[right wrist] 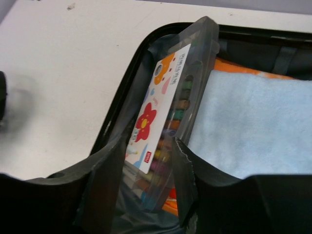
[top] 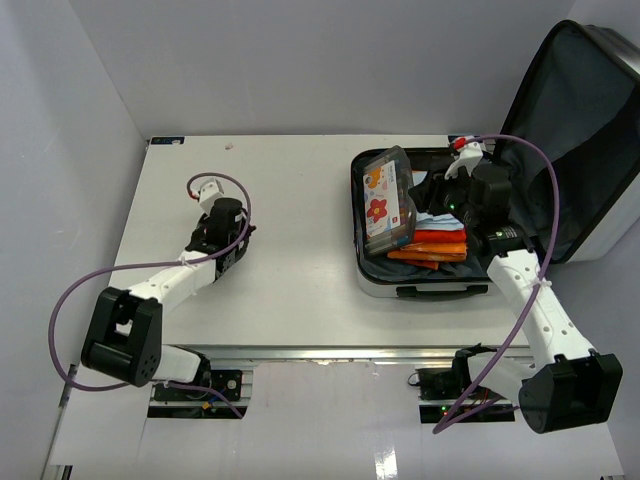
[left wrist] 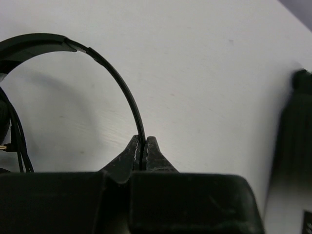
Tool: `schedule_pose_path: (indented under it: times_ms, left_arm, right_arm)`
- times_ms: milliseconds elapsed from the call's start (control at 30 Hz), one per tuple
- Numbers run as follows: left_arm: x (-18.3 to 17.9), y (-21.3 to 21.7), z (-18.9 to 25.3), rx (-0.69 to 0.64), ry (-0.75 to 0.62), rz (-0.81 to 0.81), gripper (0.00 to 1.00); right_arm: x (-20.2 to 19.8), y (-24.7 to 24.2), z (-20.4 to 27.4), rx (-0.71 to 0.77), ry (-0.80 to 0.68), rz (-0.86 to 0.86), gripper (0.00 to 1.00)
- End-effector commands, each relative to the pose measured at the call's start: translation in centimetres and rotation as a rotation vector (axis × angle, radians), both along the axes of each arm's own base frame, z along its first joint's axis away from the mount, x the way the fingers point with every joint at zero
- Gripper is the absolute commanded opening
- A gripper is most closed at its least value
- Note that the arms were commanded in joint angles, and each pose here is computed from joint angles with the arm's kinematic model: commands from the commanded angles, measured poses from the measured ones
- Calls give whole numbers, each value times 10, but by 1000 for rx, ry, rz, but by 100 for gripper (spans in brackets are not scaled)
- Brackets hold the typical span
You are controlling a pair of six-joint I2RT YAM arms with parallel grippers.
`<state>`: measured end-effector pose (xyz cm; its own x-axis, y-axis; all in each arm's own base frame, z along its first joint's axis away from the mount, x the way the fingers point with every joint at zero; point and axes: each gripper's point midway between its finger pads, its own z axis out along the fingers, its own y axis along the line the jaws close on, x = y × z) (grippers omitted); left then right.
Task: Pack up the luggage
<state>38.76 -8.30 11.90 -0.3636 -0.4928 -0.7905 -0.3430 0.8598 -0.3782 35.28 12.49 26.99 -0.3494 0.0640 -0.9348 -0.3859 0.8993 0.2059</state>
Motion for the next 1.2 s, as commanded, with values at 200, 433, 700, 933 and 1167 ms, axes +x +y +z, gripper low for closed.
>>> schedule_pose_path:
  times_ms: [200,433,700,933,1167]
  left_arm:
    - [-11,-93,85,-139,-356,-469,0]
    - [-41,-126,107,-150,-486,-645,0]
    - [-74,-158,120,-120,-603,-894,0]
    - [-95,-177,130,-99,-673,-1025,0]
    - [-97,-186,128,-79,-670,-1049,0]
  right_arm:
    - [-2,53,27,250,-39,130,68]
    - [-2,109,45,339,-23,174,75]
    - [1,187,41,277,0,282,82]
    - [16,228,14,228,69,315,83]
    - [11,256,-3,197,101,350,83]
